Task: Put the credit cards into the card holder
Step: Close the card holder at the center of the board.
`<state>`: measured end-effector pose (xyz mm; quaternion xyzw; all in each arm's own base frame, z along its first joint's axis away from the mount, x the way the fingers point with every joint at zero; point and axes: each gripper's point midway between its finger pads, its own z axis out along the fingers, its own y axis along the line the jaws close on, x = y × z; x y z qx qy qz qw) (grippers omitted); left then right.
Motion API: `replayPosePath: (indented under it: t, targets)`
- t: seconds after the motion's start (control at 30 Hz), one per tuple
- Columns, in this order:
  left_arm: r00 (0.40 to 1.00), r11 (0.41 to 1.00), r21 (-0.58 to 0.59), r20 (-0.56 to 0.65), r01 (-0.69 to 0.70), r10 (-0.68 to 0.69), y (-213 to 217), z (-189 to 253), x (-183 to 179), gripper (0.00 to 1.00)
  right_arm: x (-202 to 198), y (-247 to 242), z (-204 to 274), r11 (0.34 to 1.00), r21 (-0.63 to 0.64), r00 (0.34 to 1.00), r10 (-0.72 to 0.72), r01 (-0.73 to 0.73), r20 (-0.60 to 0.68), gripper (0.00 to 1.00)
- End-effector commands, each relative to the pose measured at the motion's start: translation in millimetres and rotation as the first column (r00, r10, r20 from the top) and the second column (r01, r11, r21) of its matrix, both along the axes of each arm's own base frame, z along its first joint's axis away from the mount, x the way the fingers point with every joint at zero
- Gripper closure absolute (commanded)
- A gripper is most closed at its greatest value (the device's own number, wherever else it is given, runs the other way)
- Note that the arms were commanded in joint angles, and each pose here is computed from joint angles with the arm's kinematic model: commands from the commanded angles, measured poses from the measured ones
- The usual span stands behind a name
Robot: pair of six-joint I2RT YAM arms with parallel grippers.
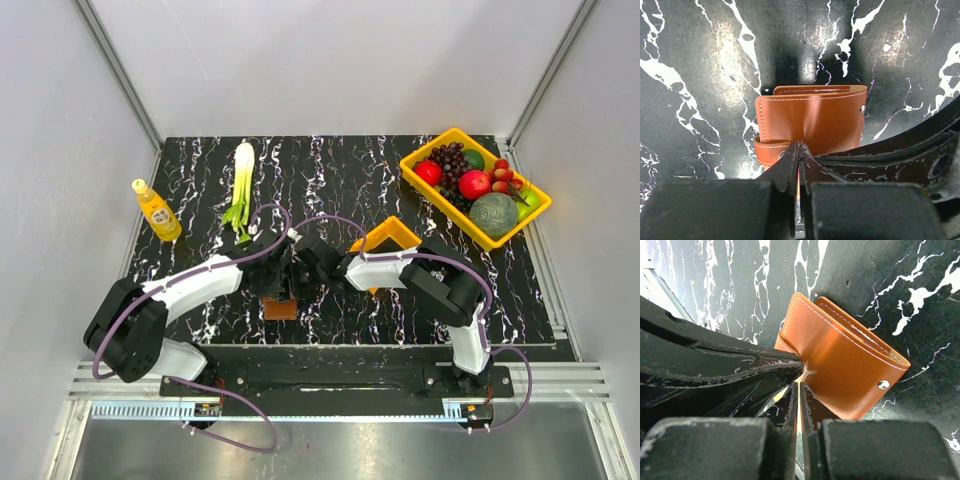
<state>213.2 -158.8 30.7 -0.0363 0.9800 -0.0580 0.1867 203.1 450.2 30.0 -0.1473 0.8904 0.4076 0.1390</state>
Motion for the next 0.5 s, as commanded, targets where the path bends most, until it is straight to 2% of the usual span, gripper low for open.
replayPosePath:
  t: [0.0,0.03,0.07,0.13,0.17,0.3,0.37,0.47]
  targets:
    - [0.999,0.998,-0.062,0.053,-0.005,0.009,-9.0,13.8,5.7,0.98,-0.9,-17.6,-19.1,0.995,-0.093,0.999,-0.038,0.04,0.023,0.89]
    - [0.997,0.998,-0.062,0.072,-0.011,0.016,-7.3,18.6,7.8,0.91,-0.9,-18.0,-19.4,0.995,-0.095,0.999,-0.039,0.041,0.023,0.89]
    - [0.996,0.998,-0.064,0.091,-0.012,0.018,-6.6,23.9,9.5,0.76,-0.8,-18.0,-19.5,0.995,-0.095,0.999,-0.038,0.04,0.024,0.89]
    - [0.994,0.998,-0.063,0.11,-0.01,0.017,-4.9,32.7,10.7,0.62,0.3,-18.3,-16.4,0.995,-0.088,0.998,-0.046,0.049,0.031,0.85]
    - [0.993,0.998,-0.059,0.12,-0.011,0.018,-3.6,37.7,11.8,0.51,0.2,-18.9,-14.6,0.996,-0.08,0.998,-0.048,0.051,0.037,0.84]
    - [0.989,0.998,-0.047,0.145,-0.034,0.04,4.3,41.2,10.2,0.49,2.1,-16.7,-3.3,0.997,-0.038,0.997,-0.059,0.061,0.052,0.81]
    - [0.981,0.996,-0.061,0.18,-0.063,0.073,8.9,43.6,10.7,0.42,2.9,-15.1,4.4,0.998,-0.007,0.997,-0.058,0.059,0.05,0.8]
    - [0.969,0.989,-0.092,0.209,-0.116,0.133,15.5,44.3,7.8,0.39,4.8,-13.2,19.9,0.997,0.035,0.997,-0.064,0.063,0.049,0.76]
